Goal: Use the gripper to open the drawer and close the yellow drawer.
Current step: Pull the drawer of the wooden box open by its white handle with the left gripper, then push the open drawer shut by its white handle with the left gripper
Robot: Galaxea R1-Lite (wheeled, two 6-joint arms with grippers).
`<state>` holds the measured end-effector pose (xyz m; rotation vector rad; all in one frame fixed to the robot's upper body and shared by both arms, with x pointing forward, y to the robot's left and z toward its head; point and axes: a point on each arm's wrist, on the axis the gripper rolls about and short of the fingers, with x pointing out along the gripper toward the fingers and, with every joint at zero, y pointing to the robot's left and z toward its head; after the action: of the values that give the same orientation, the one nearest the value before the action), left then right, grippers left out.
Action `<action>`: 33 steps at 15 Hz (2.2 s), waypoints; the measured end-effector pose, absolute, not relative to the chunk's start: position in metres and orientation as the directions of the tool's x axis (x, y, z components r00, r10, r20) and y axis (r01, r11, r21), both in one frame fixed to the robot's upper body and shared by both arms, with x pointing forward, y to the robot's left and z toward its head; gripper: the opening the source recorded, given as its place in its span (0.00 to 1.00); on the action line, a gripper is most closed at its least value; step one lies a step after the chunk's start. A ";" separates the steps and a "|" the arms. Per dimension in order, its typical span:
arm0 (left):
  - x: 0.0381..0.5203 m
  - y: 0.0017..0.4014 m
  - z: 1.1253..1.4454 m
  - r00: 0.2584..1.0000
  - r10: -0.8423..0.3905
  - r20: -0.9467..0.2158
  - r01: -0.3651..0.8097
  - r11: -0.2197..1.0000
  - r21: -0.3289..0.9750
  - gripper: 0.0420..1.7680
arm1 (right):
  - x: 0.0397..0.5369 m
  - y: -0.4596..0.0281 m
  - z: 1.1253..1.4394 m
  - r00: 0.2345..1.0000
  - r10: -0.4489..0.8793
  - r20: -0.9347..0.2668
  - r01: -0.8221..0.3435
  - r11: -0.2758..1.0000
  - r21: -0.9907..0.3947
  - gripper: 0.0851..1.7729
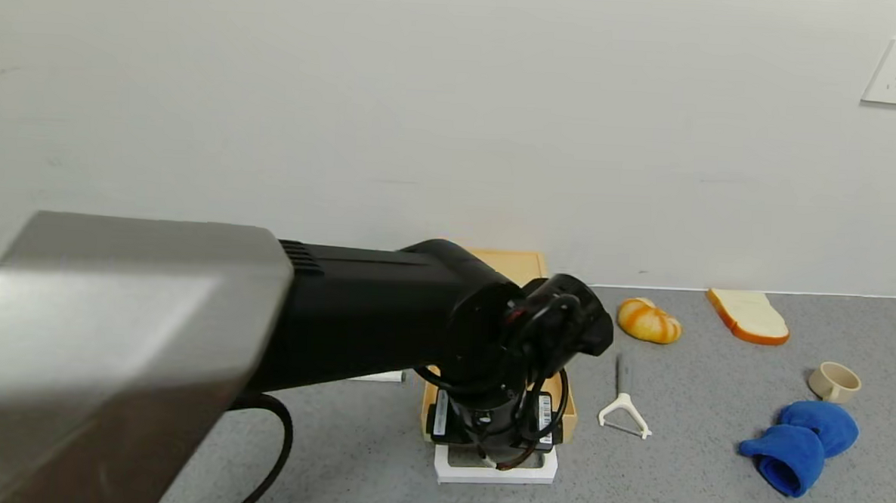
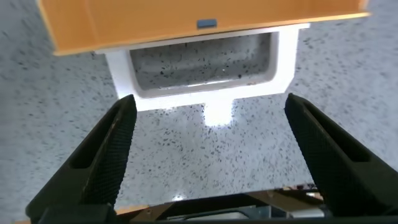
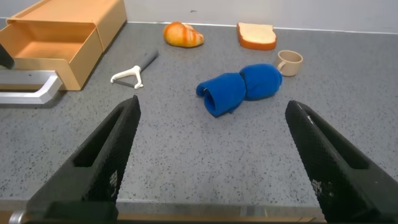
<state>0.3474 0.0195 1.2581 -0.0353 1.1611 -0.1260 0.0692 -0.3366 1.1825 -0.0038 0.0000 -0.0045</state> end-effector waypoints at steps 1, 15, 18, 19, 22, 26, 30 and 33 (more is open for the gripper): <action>0.347 0.025 1.270 0.409 -0.138 -0.902 0.102 0.989 -0.105 0.97 | 0.069 -0.337 1.183 1.000 -0.005 0.000 0.005 1.000 -0.004 0.96; 0.344 0.160 1.406 0.513 -0.631 -0.582 0.513 0.769 -0.381 0.97 | 0.069 -0.337 1.183 1.000 -0.004 0.000 0.004 1.000 -0.004 0.96; 0.341 0.178 1.398 0.548 -0.681 -0.486 0.589 0.726 -0.353 0.97 | 0.069 -0.337 1.183 1.000 -0.005 0.000 0.005 1.000 -0.004 0.96; 0.339 0.182 1.396 0.570 -0.692 -0.443 0.606 0.718 -0.342 0.97 | 0.069 -0.337 1.183 1.000 -0.005 0.000 0.005 1.000 -0.004 0.96; 0.334 0.193 1.388 0.621 -0.706 -0.340 0.632 0.708 -0.316 0.97 | 0.069 -0.337 1.183 1.000 -0.005 0.000 0.005 1.000 -0.004 0.96; 0.329 0.201 1.382 0.630 -0.695 -0.346 0.618 0.719 -0.318 0.97 | 0.069 -0.337 1.183 1.000 -0.004 0.000 0.004 1.000 -0.004 0.96; 0.328 0.202 1.382 0.633 -0.694 -0.344 0.616 0.720 -0.318 0.97 | 0.069 -0.337 1.183 1.000 -0.005 0.000 0.005 1.000 -0.004 0.96; 0.328 0.202 1.382 0.634 -0.693 -0.344 0.616 0.721 -0.318 0.97 | 0.069 -0.337 1.183 1.000 -0.005 0.000 0.005 1.000 -0.004 0.96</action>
<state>0.3279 0.2025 1.3822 -0.1775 0.4672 -0.7527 0.0692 -0.3367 1.1826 -0.0043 -0.0004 -0.0049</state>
